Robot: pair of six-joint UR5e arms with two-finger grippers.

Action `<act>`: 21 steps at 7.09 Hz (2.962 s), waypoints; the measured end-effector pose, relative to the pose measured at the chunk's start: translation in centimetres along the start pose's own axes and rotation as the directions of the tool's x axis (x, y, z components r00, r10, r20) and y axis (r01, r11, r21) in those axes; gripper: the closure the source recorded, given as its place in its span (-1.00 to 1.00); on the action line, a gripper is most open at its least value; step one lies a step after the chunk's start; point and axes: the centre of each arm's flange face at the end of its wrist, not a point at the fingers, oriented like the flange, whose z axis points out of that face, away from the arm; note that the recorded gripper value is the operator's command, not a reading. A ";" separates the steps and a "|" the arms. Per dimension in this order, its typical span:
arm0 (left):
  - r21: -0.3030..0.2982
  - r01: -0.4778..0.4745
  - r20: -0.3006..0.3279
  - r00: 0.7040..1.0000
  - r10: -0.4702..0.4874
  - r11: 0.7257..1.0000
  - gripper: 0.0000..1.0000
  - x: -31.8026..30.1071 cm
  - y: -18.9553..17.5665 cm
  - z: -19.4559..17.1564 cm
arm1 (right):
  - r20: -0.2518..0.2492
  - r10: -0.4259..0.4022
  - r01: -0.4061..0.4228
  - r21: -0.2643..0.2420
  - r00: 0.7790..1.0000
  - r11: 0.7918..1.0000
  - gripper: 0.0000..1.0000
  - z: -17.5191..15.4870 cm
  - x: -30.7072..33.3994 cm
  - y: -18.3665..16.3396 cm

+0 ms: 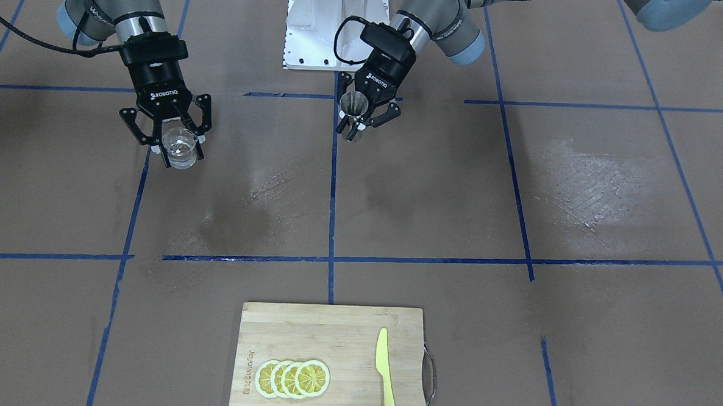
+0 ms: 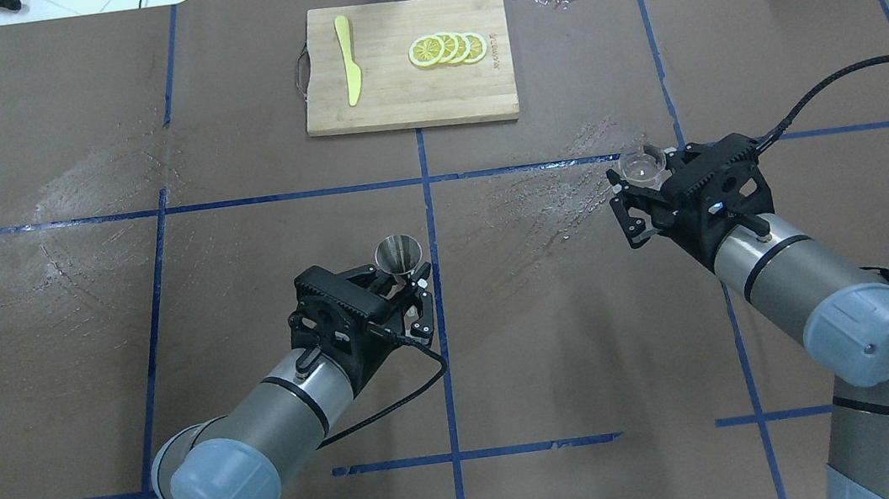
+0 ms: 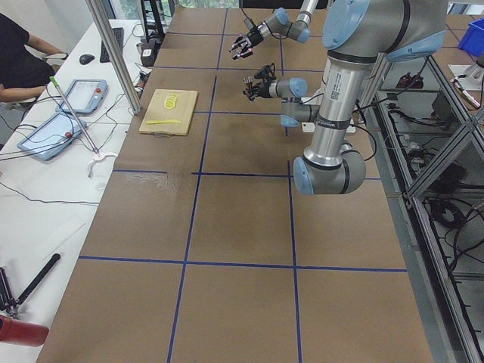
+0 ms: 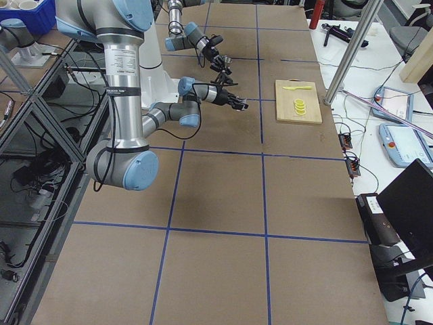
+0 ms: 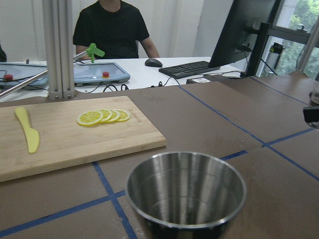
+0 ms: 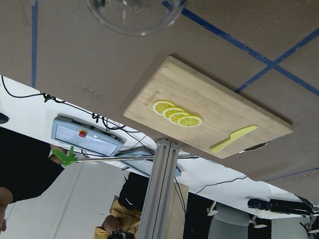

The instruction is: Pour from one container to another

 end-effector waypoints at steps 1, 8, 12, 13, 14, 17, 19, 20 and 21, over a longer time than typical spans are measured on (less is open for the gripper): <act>-0.006 -0.030 -0.005 1.000 0.030 1.000 1.00 0.7 -0.1 1.3 | -0.001 -0.062 0.062 -0.015 0.998 0.998 1.00 -0.5 -0.5 -1.7; -0.024 -0.094 0.049 0.994 0.095 0.995 1.00 1.0 -1.6 10.9 | 0.010 -0.161 0.162 -0.074 0.987 0.984 1.00 0.0 -5.3 -6.9; -0.009 -0.086 0.038 0.996 0.086 0.996 1.00 1.5 -2.4 11.4 | 0.017 -0.202 0.202 -0.116 0.979 0.972 1.00 0.7 -8.9 -9.0; -0.007 -0.084 0.033 0.996 0.084 0.996 1.00 1.5 -2.4 11.3 | 0.021 -0.228 0.229 -0.118 0.973 0.966 1.00 0.8 -9.2 -9.1; -0.006 -0.082 0.026 0.996 0.082 0.997 1.00 1.6 -2.4 11.3 | 0.020 -0.252 0.252 -0.120 0.968 0.960 1.00 1.0 -9.4 -9.2; -0.004 -0.080 0.016 0.997 0.080 0.997 1.00 1.9 -2.7 11.3 | 0.007 -0.301 0.299 -0.134 0.954 0.945 1.00 2.2 -10.3 -10.3; -0.002 -0.096 0.015 0.995 0.096 0.995 1.00 2.0 -2.8 11.3 | 0.000 -0.343 0.340 -0.134 0.939 0.931 1.00 2.5 -10.1 -11.2; -0.001 -0.099 0.014 0.995 0.099 0.995 1.00 2.1 -2.9 11.3 | -0.005 -0.371 0.368 -0.132 0.928 0.921 1.00 2.7 -9.7 -11.6; 0.000 -0.101 0.013 0.995 0.101 0.995 1.00 2.2 -2.9 11.4 | -0.007 -0.394 0.390 -0.131 0.919 0.912 1.00 2.8 -9.5 -11.9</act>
